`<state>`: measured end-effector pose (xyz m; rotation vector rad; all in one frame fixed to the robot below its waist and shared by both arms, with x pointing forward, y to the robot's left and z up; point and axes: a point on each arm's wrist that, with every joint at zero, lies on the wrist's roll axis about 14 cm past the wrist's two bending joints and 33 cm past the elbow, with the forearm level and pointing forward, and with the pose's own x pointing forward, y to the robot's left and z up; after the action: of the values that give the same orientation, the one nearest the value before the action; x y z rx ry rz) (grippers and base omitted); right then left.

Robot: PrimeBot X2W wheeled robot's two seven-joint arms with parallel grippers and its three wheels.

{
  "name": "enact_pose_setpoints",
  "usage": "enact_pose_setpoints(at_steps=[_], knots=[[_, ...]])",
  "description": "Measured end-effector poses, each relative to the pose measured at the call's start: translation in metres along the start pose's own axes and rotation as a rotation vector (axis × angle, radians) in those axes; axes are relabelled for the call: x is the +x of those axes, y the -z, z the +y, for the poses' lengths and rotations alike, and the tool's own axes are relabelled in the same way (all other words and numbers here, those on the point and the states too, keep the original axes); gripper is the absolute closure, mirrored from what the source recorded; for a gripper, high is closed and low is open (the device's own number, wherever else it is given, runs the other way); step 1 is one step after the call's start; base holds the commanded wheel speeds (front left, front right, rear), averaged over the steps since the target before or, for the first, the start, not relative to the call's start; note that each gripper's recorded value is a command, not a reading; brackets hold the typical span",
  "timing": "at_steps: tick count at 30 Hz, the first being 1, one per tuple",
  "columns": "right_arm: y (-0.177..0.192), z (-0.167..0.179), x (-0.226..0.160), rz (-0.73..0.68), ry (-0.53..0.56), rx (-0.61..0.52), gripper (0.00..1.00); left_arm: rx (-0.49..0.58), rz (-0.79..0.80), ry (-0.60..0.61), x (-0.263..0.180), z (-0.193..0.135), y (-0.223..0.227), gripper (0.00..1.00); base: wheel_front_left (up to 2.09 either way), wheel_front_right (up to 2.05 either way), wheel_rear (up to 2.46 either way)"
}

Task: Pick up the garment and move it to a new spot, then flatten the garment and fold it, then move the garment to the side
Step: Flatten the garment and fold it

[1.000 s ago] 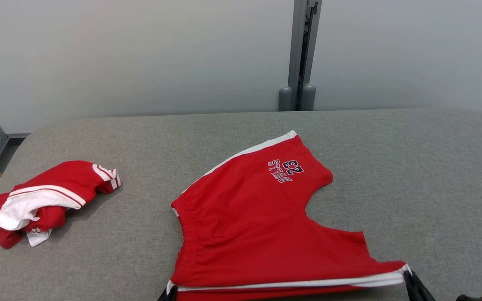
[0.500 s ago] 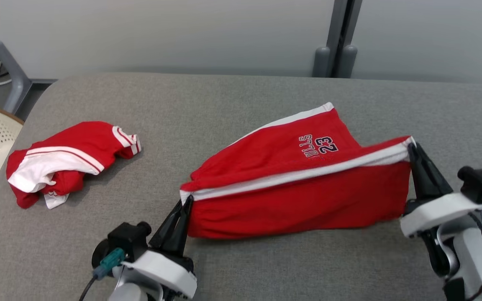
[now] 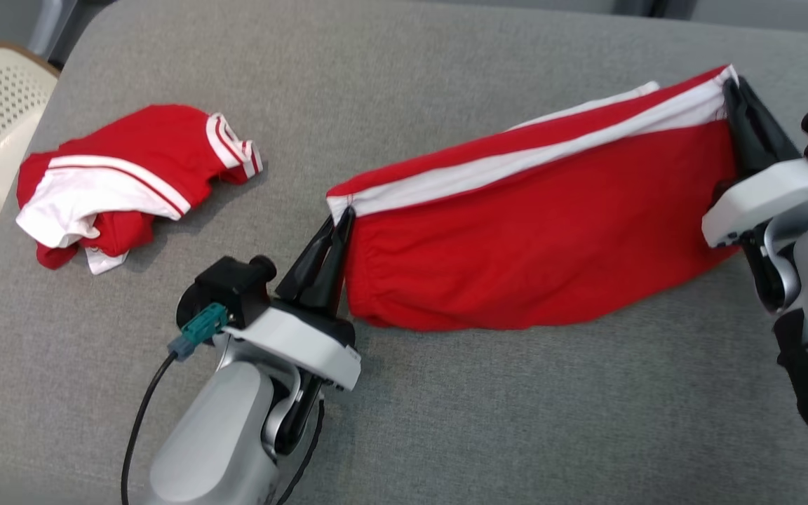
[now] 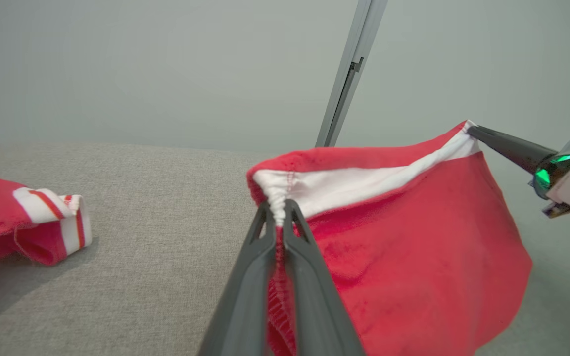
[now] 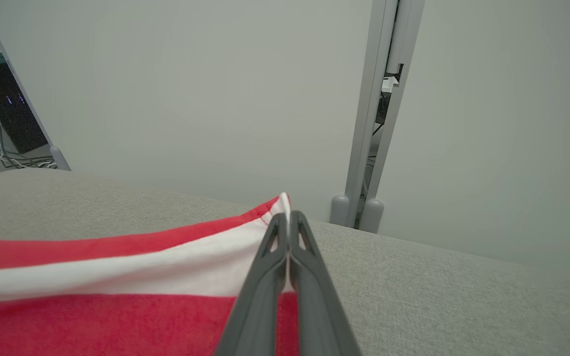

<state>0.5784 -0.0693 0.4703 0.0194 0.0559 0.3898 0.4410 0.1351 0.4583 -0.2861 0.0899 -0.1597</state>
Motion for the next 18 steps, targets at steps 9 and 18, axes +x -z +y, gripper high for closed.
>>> enact_pose_setpoints(at_steps=[9,18], knots=[[0.043,0.003,0.033,0.078,-0.021,0.006,1.0,-0.019,0.047,-0.042,0.023,0.013,0.017,1.0,0.0,0.0,0.0],[0.042,0.004,0.042,0.064,-0.01,0.025,0.0,-0.037,0.061,-0.07,0.027,0.018,0.023,0.0,0.0,0.0,0.0]])
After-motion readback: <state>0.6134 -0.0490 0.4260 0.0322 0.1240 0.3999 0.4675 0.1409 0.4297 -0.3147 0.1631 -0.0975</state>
